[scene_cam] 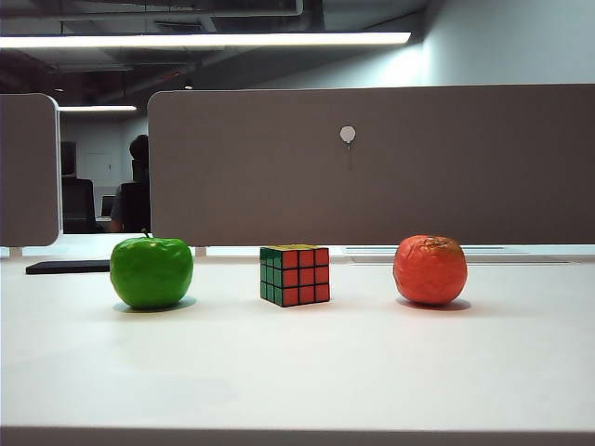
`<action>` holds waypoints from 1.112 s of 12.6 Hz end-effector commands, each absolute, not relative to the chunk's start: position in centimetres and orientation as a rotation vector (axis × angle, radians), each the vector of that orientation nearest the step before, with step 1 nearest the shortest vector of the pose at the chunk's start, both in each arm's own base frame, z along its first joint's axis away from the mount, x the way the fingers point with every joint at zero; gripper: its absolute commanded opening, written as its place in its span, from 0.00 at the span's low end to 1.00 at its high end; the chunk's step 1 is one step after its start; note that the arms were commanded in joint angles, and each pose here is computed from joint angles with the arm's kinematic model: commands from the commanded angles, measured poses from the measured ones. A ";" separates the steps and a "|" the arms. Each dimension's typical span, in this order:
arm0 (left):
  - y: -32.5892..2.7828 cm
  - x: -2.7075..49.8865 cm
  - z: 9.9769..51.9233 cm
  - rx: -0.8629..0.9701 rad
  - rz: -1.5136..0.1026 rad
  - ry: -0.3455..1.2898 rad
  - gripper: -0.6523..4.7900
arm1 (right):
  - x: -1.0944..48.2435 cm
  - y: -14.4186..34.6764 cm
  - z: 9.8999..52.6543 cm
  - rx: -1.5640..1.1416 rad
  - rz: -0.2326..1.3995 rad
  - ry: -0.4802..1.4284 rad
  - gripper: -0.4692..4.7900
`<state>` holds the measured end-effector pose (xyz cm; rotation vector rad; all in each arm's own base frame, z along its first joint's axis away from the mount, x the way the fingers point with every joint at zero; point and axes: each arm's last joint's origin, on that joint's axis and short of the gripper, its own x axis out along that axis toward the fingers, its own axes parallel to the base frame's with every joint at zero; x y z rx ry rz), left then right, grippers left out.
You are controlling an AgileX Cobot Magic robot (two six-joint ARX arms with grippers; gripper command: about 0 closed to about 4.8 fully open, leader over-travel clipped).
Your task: Move all the fruits on the tabletop near the face of the Rubik's cube that has the color most similar to each fruit.
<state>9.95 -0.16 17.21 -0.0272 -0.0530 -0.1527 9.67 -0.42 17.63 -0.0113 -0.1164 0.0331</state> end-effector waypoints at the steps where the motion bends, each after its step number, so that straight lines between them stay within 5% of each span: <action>1: -0.4 9.9 17.5 -0.073 -0.253 -0.069 0.11 | 9.6 -0.4 18.1 -0.013 0.035 -0.146 0.09; 8: -0.8 9.5 18.8 -0.026 -0.376 -0.100 0.11 | 8.6 0.0 20.9 -0.025 0.167 -0.156 0.09; 10: -1.1 8.5 20.4 0.014 -0.467 0.016 0.11 | 6.9 0.7 23.4 -0.045 0.337 -0.032 0.09; 14: -1.2 8.1 20.9 0.033 -0.514 0.046 0.11 | 6.1 0.7 24.2 -0.079 0.349 -0.005 0.09</action>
